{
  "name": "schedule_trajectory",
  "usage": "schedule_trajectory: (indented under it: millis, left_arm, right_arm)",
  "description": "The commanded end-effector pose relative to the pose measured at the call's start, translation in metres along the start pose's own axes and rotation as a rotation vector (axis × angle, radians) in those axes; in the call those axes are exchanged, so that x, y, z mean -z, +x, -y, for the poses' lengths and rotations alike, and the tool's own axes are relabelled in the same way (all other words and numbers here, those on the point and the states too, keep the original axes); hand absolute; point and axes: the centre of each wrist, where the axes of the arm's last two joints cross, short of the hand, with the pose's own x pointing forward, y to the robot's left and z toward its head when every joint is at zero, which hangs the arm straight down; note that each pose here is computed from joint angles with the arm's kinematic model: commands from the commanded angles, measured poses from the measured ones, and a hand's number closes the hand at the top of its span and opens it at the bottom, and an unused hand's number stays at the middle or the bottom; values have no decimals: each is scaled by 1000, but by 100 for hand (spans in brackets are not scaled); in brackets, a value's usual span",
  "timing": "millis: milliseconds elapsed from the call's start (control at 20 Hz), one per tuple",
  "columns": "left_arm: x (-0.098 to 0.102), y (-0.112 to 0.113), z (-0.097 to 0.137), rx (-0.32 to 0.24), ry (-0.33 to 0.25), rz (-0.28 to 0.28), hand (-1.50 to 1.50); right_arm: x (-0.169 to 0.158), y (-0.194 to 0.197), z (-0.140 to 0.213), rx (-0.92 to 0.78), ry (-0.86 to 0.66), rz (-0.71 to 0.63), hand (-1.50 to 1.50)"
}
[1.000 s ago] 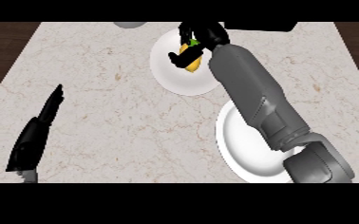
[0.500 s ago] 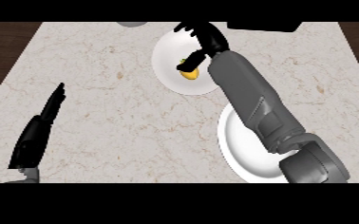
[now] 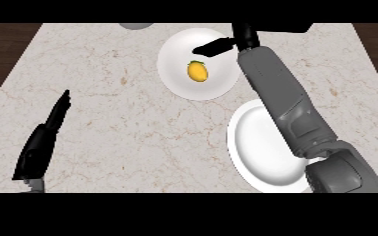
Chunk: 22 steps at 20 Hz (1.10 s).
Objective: Pick the lemon from the plate and place it in the plate
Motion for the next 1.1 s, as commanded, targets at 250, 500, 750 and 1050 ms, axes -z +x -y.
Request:
schedule_trajectory:
  millis: [250,500,750,1050]
  left_arm:
    - [4,7,-14,18,9,14,0]
    - [-1,0,-14,4,2,8,0]
    - [7,-3,-12,11,17,24,0]
    - [8,5,9,17,-3,36,0]
  right_arm:
    - [-9,-59,96,281,-141,26,-150]
    - [-39,-109,149,277,-125,104,-150]
    - [-37,-103,182,248,-113,146,-150]
    - [-49,-112,216,238,-127,104,-150]
